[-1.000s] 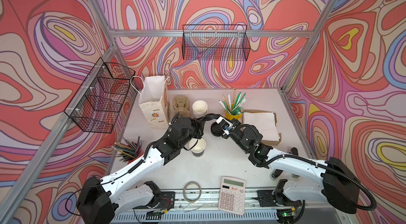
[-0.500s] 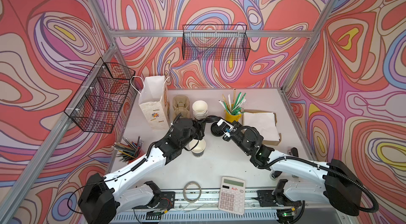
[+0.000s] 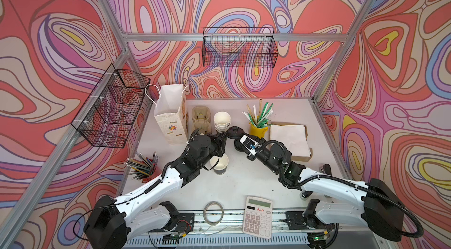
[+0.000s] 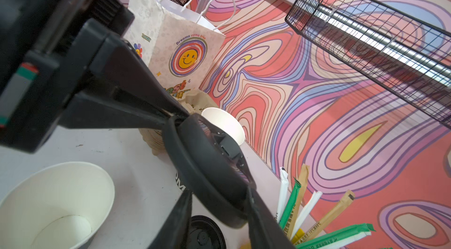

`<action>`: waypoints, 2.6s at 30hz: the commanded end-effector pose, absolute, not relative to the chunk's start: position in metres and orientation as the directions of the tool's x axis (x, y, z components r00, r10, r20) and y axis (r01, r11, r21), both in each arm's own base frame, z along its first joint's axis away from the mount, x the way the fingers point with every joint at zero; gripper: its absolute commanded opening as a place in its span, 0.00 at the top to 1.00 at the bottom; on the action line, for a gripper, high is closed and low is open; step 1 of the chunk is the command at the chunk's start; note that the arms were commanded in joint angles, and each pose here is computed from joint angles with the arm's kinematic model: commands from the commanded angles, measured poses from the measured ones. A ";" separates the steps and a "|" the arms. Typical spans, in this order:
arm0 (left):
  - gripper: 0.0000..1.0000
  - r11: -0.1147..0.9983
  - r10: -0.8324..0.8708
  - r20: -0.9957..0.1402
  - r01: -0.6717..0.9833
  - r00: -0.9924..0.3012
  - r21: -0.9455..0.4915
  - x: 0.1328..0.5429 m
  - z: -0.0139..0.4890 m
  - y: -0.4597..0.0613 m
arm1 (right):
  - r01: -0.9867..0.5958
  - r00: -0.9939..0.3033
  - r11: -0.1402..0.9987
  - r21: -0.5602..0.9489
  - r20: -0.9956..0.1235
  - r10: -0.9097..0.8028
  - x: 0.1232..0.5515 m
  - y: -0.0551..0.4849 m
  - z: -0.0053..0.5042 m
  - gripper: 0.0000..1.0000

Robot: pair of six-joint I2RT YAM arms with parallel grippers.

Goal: Pack a coffee takeout order
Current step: Pass the lid.

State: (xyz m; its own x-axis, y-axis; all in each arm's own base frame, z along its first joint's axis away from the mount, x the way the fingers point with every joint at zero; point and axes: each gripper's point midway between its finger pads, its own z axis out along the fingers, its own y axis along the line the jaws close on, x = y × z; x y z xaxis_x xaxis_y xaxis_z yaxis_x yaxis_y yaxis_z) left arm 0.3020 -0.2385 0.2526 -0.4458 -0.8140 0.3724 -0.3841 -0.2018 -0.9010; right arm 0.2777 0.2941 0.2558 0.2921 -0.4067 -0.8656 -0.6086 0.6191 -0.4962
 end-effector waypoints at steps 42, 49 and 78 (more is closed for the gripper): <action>1.00 -0.116 -0.878 0.139 -0.078 -0.458 -0.990 0.295 0.290 -0.200 | -0.481 -0.458 0.827 0.290 -0.888 0.044 0.291 0.288 0.359 0.05; 1.00 -0.034 -0.877 0.065 -0.073 -0.476 -0.997 0.293 0.285 -0.197 | -0.417 -0.614 0.835 0.358 -0.789 0.031 0.287 0.294 0.355 0.05; 1.00 -0.047 -0.826 0.058 -0.034 -0.561 -0.998 0.291 0.277 -0.179 | -0.348 -0.764 0.663 0.662 -0.610 0.209 0.314 0.301 0.310 0.25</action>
State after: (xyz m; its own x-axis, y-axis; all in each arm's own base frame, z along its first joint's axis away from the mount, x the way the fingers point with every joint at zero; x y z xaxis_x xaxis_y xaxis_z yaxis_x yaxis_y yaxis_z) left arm 0.2937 -0.1793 0.2817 -0.5448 -0.8368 0.0546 -0.0479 -0.0339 -0.9983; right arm 0.3255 0.2858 0.2878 -0.7535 0.1821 -0.6318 -0.3008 0.7590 0.5775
